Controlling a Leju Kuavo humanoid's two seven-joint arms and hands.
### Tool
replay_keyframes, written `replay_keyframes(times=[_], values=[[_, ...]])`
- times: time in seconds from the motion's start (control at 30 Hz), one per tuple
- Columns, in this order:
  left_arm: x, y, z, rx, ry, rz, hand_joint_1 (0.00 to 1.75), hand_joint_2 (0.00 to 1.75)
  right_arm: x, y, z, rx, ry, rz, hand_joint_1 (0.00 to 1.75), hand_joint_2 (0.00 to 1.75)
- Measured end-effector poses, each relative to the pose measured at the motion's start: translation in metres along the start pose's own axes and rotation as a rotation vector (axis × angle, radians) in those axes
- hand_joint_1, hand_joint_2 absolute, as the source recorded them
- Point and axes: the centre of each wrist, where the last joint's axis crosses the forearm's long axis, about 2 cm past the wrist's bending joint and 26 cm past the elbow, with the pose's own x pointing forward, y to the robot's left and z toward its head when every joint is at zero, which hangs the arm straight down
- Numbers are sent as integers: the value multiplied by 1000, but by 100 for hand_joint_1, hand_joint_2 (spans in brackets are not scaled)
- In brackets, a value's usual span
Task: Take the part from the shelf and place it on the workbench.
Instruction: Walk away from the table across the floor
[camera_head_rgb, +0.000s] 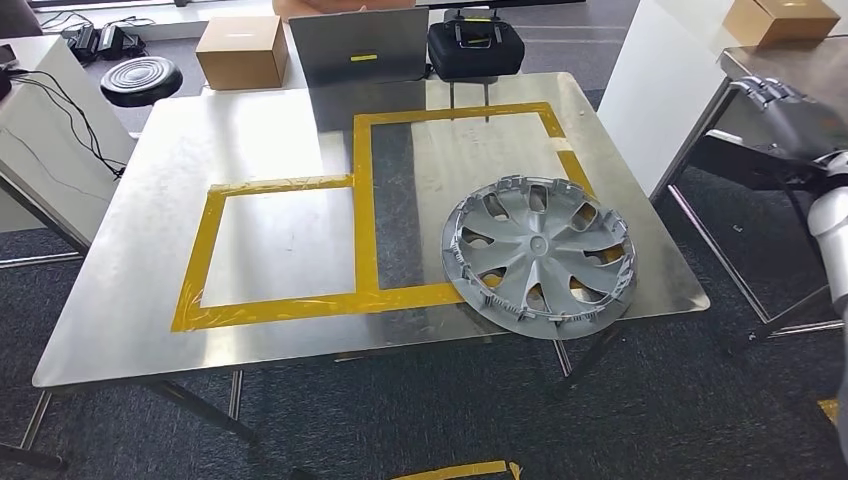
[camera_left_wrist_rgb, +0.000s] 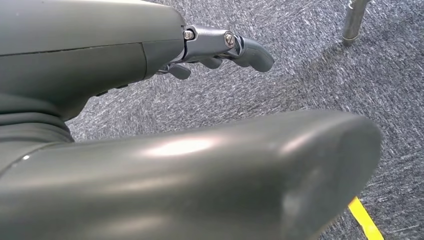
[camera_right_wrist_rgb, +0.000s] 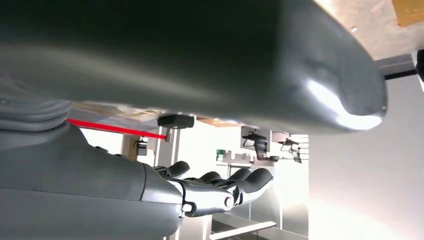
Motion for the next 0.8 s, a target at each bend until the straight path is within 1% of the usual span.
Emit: replay_keyframes(times=[0.1, 0.27, 0.37, 0.5, 0.63, 0.8], values=[[1, -1, 0, 1, -2, 13, 0, 0, 0, 4, 3, 9, -14, 4, 0, 0], [1, -1, 0, 6, 4, 34, 0, 0, 11, 13, 6, 36, -38, 39, 0, 0], [1, -1, 0, 6, 5, 38, 0, 0, 16, 12, 5, 43, -48, 59, 0, 0], [3, -1, 0, 3, 7, 44, 0, 0, 16, 7, 5, 48, -52, 80, 0, 0], [4, -3, 1, -3, 14, 40, 0, 0, 20, 14, 7, 79, -51, 101, 0, 0], [5, -1, 0, -5, 14, 38, 0, 0, 27, 17, 7, 83, -55, 145, 0, 0]])
